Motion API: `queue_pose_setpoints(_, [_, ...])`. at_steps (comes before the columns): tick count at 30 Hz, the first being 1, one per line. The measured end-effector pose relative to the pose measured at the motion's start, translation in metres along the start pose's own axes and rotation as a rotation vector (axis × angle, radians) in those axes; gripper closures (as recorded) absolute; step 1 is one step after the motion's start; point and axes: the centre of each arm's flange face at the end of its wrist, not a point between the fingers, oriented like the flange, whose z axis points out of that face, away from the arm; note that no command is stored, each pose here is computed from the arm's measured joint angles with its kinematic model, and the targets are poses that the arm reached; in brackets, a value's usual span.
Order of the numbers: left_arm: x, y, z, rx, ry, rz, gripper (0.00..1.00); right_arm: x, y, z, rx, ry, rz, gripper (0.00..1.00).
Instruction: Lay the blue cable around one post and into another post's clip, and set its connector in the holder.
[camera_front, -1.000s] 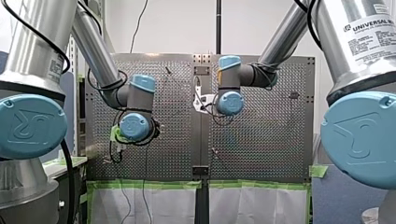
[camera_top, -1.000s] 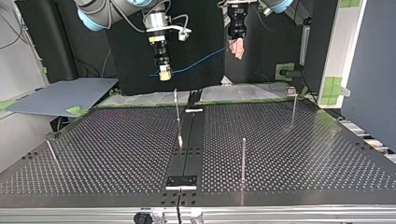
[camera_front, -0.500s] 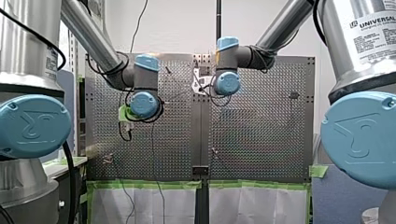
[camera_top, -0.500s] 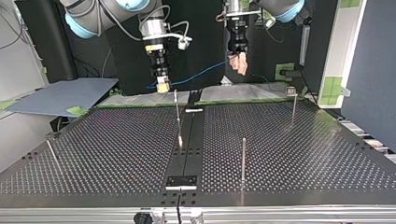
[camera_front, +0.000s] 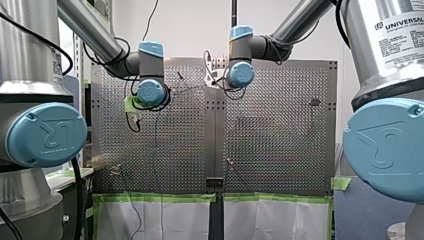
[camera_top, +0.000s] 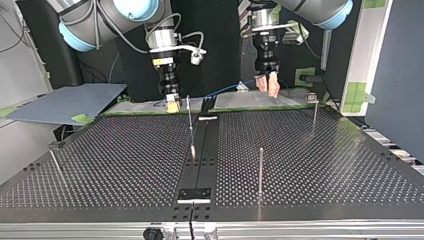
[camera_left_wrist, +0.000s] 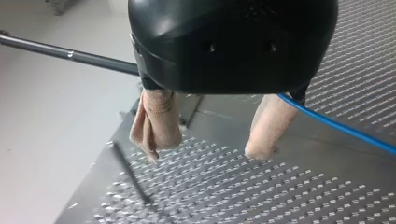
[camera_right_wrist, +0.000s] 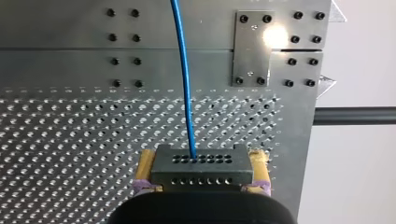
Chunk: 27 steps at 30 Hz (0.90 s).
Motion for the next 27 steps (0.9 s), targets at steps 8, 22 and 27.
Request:
queue_pose_setpoints(8, [-0.030,-0.009,0.014,-0.014,-0.031,-0.016,0.00,0.029,-0.001,0.011,0.001,0.000,-0.004,0.94])
queue_pose_setpoints(22, [-0.073,-0.031,0.037,-0.026,-0.040,-0.018,0.00,0.077,-0.002,0.027,0.017,0.004,-0.036,0.94])
queue_pose_setpoints(27, [-0.085,-0.034,0.045,-0.041,-0.043,-0.017,0.00,0.094,-0.003,0.034,0.029,0.023,-0.034,0.94])
